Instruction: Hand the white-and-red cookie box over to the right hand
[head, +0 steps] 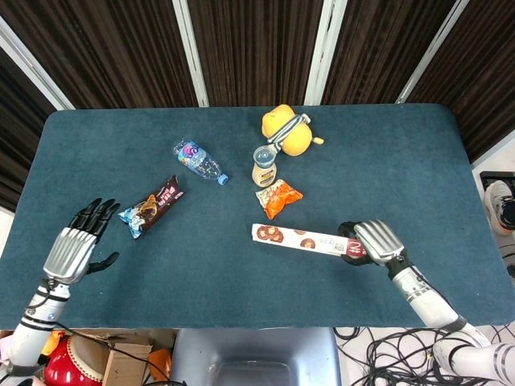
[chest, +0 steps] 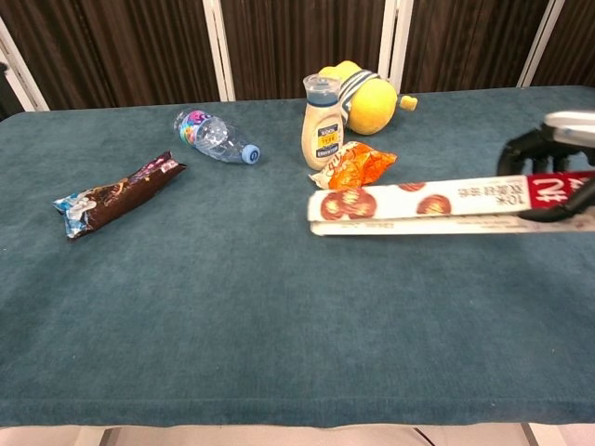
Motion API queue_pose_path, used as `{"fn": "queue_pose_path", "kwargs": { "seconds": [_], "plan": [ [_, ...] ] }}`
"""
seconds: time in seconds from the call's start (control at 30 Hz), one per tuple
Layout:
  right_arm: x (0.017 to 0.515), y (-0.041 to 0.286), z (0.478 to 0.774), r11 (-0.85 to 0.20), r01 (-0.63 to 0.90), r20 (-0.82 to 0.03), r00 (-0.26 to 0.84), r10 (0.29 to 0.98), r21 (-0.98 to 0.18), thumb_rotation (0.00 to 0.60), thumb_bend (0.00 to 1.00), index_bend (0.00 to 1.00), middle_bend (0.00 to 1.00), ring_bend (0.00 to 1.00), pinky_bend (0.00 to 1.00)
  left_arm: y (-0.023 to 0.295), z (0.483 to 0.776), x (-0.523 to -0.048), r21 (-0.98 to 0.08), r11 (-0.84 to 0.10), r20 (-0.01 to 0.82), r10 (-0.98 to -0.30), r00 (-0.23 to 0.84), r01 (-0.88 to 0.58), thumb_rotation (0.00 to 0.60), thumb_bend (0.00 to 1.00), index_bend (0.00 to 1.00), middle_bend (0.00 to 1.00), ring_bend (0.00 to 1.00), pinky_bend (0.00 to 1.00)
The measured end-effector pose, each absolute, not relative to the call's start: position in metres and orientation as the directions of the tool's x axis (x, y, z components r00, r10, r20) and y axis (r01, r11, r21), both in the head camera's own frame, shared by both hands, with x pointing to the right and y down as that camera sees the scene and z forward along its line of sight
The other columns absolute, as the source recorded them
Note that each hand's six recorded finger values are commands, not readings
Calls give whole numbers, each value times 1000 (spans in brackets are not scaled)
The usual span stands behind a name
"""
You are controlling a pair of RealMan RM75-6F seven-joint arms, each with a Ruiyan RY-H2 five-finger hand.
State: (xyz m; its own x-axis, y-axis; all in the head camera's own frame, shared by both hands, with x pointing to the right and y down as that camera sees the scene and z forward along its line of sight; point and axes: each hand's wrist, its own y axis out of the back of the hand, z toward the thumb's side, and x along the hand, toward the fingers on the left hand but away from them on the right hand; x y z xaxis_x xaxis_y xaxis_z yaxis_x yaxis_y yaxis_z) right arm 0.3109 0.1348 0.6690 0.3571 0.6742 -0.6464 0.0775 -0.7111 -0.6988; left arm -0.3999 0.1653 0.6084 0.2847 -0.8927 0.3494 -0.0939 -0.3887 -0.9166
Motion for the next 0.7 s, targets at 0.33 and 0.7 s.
{"fn": "queue_pose_path", "kwargs": {
  "seconds": [0.33, 0.7],
  "plan": [
    [352, 159, 701, -786, 83, -746, 267, 610, -613, 600, 121, 0, 0, 0, 91, 203, 623, -452, -875, -457, 431, -886, 173, -159, 600, 215, 7, 50, 10, 183],
    [392, 185, 636, -645, 56, -629, 170, 758, -762, 600, 118, 0, 0, 0, 0, 247, 608, -452, -875, -480, 473, -875, 101, -57, 600, 268, 0, 75, 42, 178]
  ]
}}
